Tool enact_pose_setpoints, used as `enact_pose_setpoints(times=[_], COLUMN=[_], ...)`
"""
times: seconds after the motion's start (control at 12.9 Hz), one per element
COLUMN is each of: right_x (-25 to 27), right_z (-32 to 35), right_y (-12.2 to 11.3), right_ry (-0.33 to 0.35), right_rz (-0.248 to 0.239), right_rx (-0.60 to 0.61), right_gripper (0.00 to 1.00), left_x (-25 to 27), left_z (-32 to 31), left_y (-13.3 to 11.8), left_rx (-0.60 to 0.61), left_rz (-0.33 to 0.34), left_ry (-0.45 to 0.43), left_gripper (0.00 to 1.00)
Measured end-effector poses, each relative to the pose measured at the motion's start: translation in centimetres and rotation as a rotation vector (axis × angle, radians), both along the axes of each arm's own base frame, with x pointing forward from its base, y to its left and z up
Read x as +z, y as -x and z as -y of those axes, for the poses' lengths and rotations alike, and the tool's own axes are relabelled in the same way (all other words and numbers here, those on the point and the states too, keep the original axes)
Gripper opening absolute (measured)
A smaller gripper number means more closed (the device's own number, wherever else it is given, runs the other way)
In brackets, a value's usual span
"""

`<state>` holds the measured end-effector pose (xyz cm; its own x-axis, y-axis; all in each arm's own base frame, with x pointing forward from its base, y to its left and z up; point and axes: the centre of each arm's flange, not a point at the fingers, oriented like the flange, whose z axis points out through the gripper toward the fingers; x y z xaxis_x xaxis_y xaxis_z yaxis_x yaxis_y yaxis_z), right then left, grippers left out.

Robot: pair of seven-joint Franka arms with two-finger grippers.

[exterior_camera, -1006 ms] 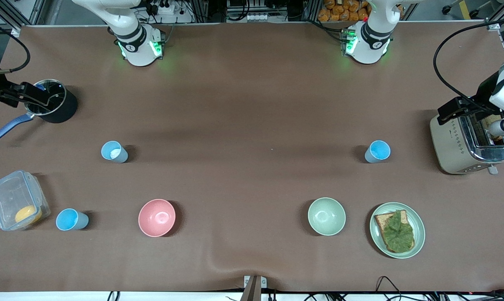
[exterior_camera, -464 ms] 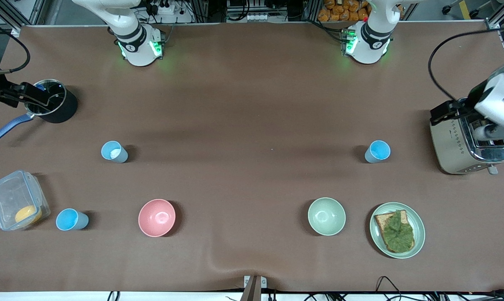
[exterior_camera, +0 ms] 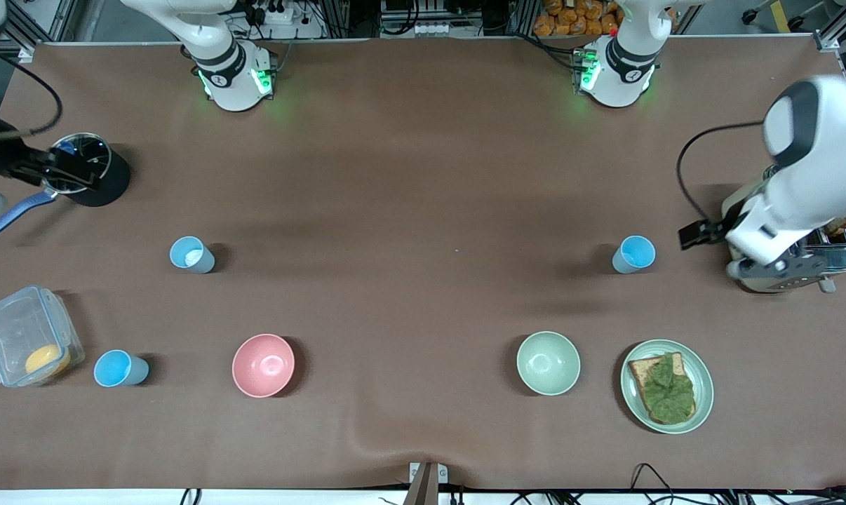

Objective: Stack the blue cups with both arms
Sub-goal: 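Reach the right gripper and the left gripper down to two blue cups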

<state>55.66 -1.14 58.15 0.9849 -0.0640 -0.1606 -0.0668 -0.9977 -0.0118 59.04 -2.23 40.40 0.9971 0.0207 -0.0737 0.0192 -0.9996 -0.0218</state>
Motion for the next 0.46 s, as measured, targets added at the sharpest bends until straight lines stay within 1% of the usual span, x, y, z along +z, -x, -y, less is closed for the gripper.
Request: enact_pose_setpoints(times=[0.15,0.23,0.31,0.39,0.46], right_x=[-4.2,-6.5,-9.0,-11.7,-14.2], right_z=[-2.1,-3.4,-4.6,-5.7,-6.3], right_y=[-1.6,-2.2,-2.6,-2.9,-2.8], right_ry=[-0.004,-0.005,-0.004,-0.003,-0.002], right_rz=[-0.076,-0.115,-0.142,-0.151,-0.148], right_rx=[0.050,0.072,0.092,0.109,0.119], right_gripper=[1.00,1.00,1.00,1.00,1.00], left_x=[-4.4,-6.2,-7.6,-8.9,-9.9], left_z=[-0.3,-0.6,-0.9,-1.3,-1.4], left_y=[-0.5,-0.2,0.4,1.1,1.8], left_rx=[0.005,0.008,0.014,0.018,0.020], left_rz=[-0.003,0.006,0.015,0.018,0.018], left_ry=[0.008,0.011,0.012,0.013,0.013], left_gripper=[1.00,1.00,1.00,1.00,1.00])
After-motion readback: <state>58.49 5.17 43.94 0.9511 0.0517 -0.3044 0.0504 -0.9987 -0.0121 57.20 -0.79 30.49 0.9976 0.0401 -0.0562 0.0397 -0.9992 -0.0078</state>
